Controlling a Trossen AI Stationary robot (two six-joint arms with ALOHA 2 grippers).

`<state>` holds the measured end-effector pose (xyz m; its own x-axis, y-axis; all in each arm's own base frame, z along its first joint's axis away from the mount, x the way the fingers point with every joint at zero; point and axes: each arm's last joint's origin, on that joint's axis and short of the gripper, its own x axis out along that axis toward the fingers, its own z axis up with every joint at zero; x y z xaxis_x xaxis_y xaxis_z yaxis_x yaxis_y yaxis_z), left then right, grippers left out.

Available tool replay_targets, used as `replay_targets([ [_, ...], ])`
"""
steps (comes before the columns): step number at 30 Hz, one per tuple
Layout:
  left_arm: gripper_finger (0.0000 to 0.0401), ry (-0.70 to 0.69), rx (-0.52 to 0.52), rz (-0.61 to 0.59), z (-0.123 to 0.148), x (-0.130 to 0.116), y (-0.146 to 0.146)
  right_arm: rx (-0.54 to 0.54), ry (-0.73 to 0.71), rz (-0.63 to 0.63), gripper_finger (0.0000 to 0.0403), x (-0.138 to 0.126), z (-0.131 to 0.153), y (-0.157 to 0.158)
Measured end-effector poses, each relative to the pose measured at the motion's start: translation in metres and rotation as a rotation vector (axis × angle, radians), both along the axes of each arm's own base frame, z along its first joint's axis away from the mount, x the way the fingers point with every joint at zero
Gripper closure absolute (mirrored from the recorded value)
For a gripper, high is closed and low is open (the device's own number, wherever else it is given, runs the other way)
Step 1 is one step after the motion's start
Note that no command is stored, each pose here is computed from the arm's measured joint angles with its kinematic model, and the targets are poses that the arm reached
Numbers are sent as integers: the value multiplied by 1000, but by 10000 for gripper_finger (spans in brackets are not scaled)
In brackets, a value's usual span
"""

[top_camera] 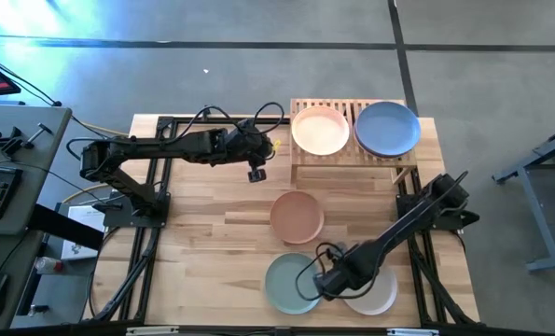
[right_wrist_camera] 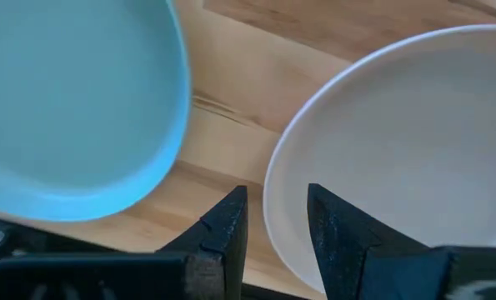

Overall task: Place and stack plates onto a shelf
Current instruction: Stack the white plate on top of the light orange plate on the shelf

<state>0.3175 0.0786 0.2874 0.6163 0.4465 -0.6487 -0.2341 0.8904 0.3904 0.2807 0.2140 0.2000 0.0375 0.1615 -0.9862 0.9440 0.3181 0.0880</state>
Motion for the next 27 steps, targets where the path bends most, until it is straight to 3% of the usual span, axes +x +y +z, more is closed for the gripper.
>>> replay_targets([
  [27,279,0,-8,-9,0,0,0,0,116,13,299,10,-50,13],
])
